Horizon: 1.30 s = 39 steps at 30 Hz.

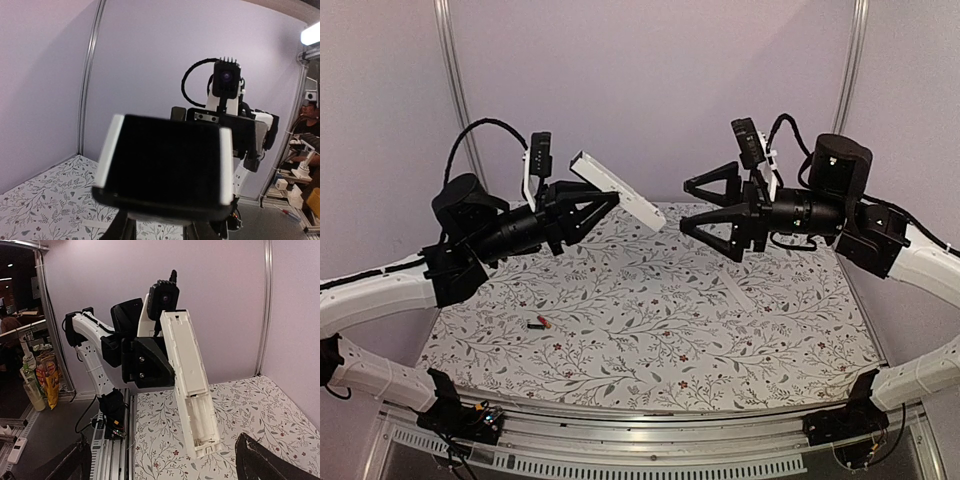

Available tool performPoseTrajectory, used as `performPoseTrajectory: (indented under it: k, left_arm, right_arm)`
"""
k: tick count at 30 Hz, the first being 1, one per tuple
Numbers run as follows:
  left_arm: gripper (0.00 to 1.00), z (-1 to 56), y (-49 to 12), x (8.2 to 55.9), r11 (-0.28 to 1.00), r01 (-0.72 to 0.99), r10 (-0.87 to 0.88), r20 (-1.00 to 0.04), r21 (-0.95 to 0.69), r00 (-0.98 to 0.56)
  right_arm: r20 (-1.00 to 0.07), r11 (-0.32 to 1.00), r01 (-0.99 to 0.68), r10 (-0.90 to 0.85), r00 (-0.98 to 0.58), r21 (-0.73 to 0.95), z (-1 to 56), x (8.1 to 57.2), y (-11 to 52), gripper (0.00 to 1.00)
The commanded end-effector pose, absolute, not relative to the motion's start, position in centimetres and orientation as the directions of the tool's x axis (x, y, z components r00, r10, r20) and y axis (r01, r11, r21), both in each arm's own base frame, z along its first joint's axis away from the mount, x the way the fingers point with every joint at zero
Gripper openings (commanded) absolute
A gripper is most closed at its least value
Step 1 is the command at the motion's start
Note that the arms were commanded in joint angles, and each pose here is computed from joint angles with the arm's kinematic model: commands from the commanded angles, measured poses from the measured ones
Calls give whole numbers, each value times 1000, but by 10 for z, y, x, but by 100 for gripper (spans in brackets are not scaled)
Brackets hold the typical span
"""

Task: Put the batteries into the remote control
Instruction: Pass from the left arm to the right

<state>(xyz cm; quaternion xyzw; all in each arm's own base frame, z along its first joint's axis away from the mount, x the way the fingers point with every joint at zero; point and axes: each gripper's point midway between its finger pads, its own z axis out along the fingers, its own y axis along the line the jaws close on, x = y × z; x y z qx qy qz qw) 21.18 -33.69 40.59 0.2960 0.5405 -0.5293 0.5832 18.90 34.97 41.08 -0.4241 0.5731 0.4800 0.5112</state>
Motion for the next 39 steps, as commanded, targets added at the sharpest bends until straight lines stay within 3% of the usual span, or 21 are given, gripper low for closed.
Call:
performPoseTrajectory:
  k: [1, 8, 21, 27, 30, 31, 33, 34, 39]
  left_arm:
    - [0, 397, -353, 181, 137, 985, -194, -978, -106, -78]
    - [0, 390, -364, 163, 67, 996, -160, -986, -65, -54]
    - [0, 381, -375, 163, 48, 996, -116, -991, -77, -71]
    - [0, 378, -377, 163, 50, 996, -105, -992, -80, -74]
    - [0, 377, -377, 166, 68, 994, -103, -992, -84, -77]
    - [16, 377, -376, 169, 89, 992, -106, -991, -92, -82]
    - [86, 380, -372, 181, 162, 981, -124, -988, -108, -89]
    - [98, 382, -368, 189, 212, 970, -137, -987, -117, -89]
    - [100, 388, -324, 245, 547, 810, -230, -968, -211, -98]
  right_arm:
    - [-995, 43, -999, -99, 29, -34, 388, 169, 376, 98]
    - [-976, 15, -997, -206, 68, -73, 364, 167, 404, 87]
    - [-980, 17, -998, -189, 56, -60, 362, 165, 405, 47]
    - [-980, 37, -998, -197, 42, -51, 361, 167, 403, 20]
    - [-978, 80, -996, -209, 25, -43, 358, 174, 402, 11]
    - [-976, 114, -993, -216, 11, -36, 356, 180, 402, 8]
    - [-971, 234, -972, -238, -32, -25, 350, 201, 398, 0]
    - [-966, 305, -952, -251, -62, -18, 344, 213, 396, 0]
    - [-911, 649, -760, -283, -299, 48, 294, 280, 365, 0]
